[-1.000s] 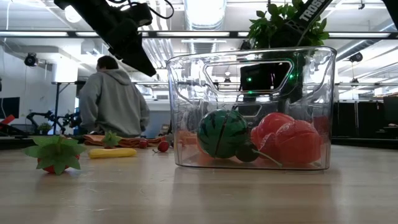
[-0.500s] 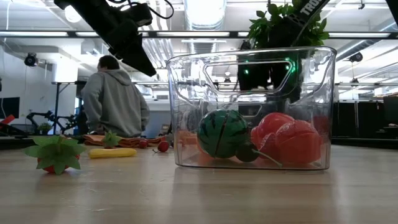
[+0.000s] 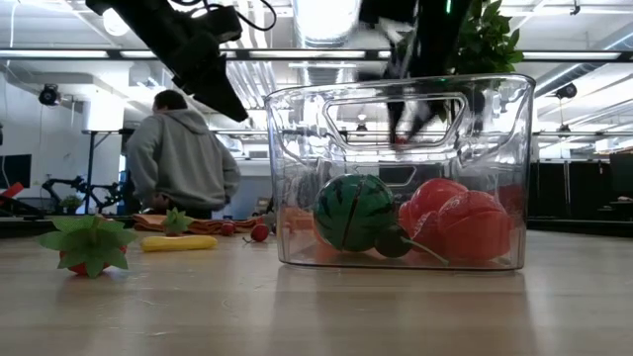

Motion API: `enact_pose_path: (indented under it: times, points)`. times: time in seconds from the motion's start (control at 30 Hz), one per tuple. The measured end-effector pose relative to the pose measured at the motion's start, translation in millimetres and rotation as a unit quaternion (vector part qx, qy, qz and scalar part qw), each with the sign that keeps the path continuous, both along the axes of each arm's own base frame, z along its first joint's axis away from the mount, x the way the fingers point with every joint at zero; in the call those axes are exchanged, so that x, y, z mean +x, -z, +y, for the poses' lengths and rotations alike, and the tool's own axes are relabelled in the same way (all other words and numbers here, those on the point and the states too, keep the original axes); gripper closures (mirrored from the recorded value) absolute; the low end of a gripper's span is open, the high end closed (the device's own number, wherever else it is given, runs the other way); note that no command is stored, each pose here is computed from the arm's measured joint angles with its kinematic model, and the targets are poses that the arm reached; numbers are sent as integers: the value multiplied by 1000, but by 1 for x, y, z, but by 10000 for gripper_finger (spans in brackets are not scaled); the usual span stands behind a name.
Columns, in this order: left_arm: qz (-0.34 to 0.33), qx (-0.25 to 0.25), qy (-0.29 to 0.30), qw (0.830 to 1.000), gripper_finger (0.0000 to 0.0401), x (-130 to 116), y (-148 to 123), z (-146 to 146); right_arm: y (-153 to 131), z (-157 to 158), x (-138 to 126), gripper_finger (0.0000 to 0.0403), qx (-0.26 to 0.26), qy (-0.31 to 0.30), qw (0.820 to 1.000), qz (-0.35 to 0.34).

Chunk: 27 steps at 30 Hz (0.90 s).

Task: Pick and placing Produce into tupperware
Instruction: Put the cherry into the transparent bin, then put the strawberry into the transparent bin

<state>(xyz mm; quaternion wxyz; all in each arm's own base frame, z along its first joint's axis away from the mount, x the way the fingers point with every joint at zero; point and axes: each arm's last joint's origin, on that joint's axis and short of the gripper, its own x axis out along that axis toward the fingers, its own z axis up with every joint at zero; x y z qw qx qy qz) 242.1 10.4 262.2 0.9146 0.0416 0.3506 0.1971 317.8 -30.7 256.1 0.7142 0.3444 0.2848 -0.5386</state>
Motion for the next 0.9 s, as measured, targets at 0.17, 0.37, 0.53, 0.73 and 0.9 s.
enact_pose_path:
  times: [0.17,0.37,0.53,0.73,0.9]
  points:
    - [19,11,-13,1000,50,-3,3,1,-53,39,5,305,23,-175,984,-35]
    - [18,17,-20,999,50,-3,2,1,-60,75,5,305,159,-269,949,-49]
    - [17,17,-20,1000,50,-3,2,1,-33,95,12,293,201,-271,941,-8]
    - [17,16,-21,1000,50,-3,2,2,-23,96,13,227,187,-225,956,13]
    - [18,8,-28,999,50,-4,3,2,-34,88,6,160,164,-175,971,5]
